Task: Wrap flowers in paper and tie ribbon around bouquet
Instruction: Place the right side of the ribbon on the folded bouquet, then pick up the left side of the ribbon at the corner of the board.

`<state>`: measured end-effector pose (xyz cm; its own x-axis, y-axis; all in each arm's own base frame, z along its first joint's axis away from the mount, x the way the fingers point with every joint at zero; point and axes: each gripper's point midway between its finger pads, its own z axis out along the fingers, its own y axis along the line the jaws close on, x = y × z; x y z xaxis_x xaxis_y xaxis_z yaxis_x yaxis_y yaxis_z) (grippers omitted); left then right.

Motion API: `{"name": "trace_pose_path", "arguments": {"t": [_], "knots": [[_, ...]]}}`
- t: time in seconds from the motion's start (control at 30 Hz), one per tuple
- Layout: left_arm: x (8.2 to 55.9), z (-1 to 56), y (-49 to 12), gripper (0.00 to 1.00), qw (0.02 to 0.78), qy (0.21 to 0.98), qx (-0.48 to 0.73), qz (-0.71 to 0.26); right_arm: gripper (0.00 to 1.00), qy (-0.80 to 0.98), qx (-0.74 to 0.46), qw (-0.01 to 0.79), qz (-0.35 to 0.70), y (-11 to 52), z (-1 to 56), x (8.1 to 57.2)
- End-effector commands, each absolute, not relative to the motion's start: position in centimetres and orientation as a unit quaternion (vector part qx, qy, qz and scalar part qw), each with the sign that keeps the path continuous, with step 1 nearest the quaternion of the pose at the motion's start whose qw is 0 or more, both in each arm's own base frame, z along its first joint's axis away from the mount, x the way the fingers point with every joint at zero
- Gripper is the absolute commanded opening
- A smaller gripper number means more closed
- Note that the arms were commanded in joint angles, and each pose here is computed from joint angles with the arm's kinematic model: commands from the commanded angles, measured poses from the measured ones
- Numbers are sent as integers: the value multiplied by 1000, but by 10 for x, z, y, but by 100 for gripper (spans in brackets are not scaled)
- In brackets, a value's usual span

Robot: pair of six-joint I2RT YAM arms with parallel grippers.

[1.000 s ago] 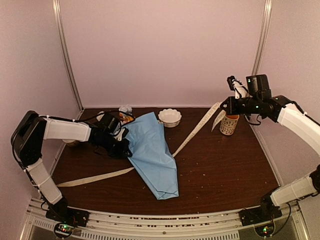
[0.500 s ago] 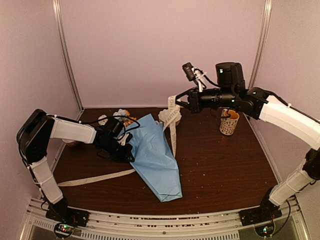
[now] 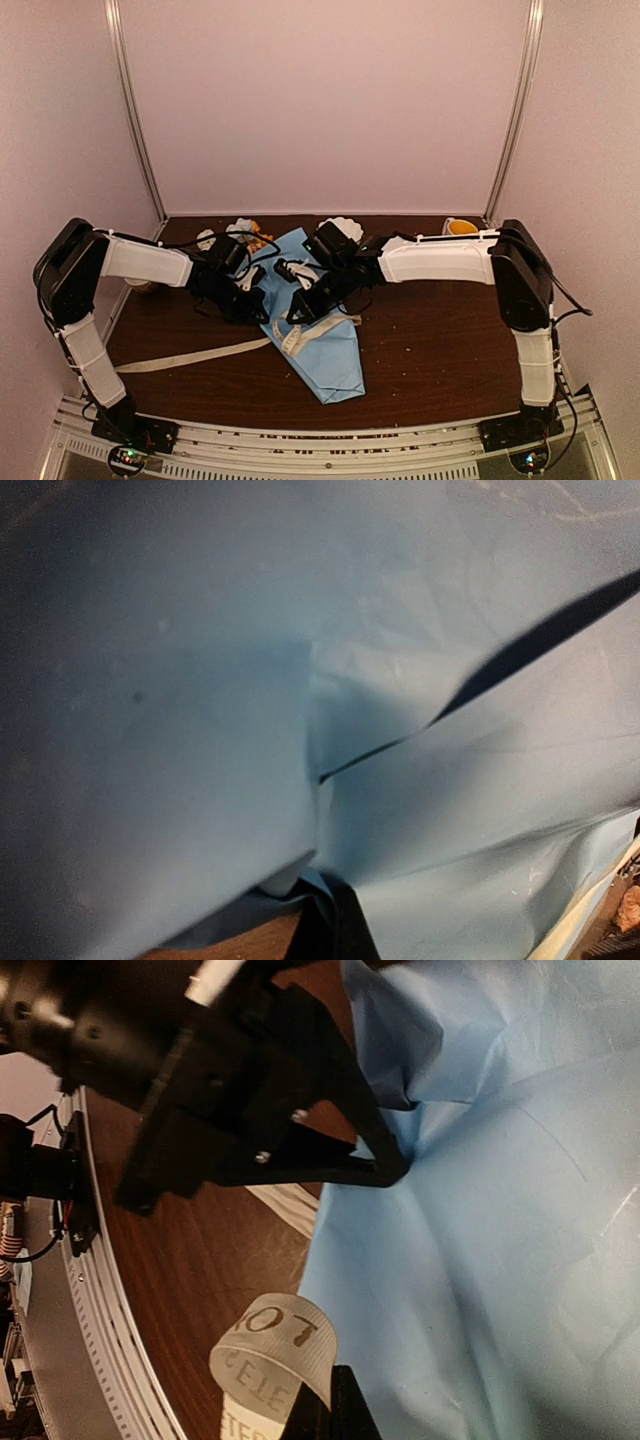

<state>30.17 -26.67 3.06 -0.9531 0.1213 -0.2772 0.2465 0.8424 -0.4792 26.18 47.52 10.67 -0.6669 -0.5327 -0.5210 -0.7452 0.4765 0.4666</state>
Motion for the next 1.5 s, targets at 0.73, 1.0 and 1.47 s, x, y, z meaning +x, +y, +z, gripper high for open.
{"name": "trace_pose_path", "arguments": {"t": [0.73, 1.0, 1.47], "knots": [[308, 109, -179, 75, 213, 962, -55, -161, 0, 899, -328, 103, 271, 456, 40, 271], [231, 97, -74, 69, 188, 936, -290, -73, 0, 892, -333, 125, 281, 459, 51, 273], [152, 79, 13, 87, 99, 792, -592, 112, 0, 880, -340, 140, 299, 457, 61, 268]]}}
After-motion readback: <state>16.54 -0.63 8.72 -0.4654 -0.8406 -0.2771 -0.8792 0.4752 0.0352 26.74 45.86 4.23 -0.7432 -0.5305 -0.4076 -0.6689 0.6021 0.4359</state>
